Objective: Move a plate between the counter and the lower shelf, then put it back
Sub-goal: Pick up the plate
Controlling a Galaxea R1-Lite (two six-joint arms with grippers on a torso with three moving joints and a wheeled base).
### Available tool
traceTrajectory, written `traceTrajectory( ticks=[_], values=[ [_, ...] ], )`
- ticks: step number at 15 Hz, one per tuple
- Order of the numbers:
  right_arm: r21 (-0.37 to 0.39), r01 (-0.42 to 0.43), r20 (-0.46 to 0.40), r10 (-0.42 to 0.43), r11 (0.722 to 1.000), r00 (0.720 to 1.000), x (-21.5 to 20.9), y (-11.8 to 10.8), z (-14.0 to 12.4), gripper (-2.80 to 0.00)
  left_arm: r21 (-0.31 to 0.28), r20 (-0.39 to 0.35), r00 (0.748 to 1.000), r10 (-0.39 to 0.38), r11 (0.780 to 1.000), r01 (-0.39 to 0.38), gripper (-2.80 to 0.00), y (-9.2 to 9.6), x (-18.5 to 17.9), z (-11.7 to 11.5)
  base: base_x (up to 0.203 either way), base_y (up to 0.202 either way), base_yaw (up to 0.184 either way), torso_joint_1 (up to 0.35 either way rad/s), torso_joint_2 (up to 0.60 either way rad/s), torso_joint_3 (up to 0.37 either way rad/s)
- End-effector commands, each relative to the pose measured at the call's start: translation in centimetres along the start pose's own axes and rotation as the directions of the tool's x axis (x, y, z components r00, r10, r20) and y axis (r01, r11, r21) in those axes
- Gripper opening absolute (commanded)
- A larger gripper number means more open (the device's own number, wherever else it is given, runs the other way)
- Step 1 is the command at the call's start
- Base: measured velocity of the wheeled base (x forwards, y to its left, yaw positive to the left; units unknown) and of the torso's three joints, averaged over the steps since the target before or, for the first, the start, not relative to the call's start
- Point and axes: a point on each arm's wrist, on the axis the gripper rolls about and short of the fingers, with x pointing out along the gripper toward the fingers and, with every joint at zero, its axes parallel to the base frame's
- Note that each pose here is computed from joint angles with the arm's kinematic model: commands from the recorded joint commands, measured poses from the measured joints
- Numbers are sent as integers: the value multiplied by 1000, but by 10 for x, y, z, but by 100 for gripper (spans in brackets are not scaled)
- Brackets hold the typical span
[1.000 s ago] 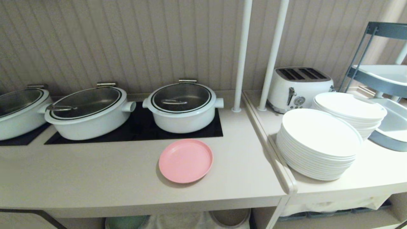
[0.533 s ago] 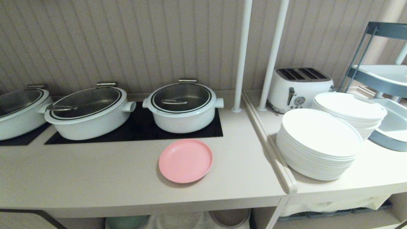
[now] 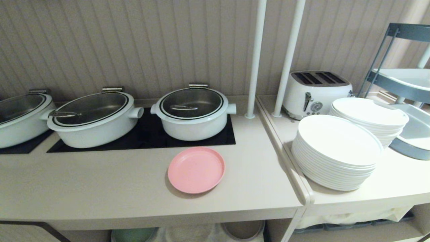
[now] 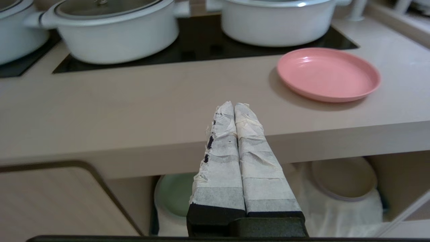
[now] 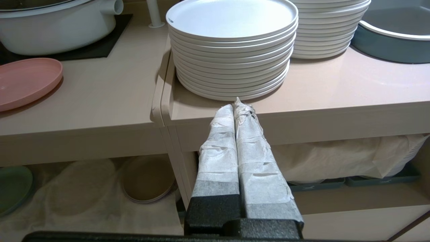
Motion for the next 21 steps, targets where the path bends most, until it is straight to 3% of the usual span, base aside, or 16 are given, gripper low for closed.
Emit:
traceTrajectory(
  ticks=[1,4,8,12,17,18,21],
  values=[
    [0,0,-1,0,1000,1000,0,0,0,-280,1,27,999,-43,999,43,-280,-1,-4,12,0,0,0,0,0,0],
    [0,0,0,0,1000,1000,0,0,0,-280,-3,-6,995,-97,995,97,-280,-1,-5,34,0,0,0,0,0,0],
    [0,0,-1,0,1000,1000,0,0,0,-280,-20,-128,985,-116,993,114,-280,1,17,64,0,0,0,0,0,0],
    [0,0,-1,0,1000,1000,0,0,0,-280,-59,-236,945,-224,975,216,-280,1,54,101,0,0,0,0,0,0],
    [0,0,-1,0,1000,1000,0,0,0,-280,-133,-403,845,-351,936,325,-280,-5,127,137,0,0,0,0,0,0],
    [0,0,-1,0,1000,1000,0,0,0,-280,-151,-439,816,-377,926,346,-280,-8,142,150,0,0,0,0,0,0],
    [0,0,-1,0,1000,1000,0,0,0,-280,-240,-584,681,-442,895,376,-280,-28,192,174,0,0,0,0,0,0]
  ],
)
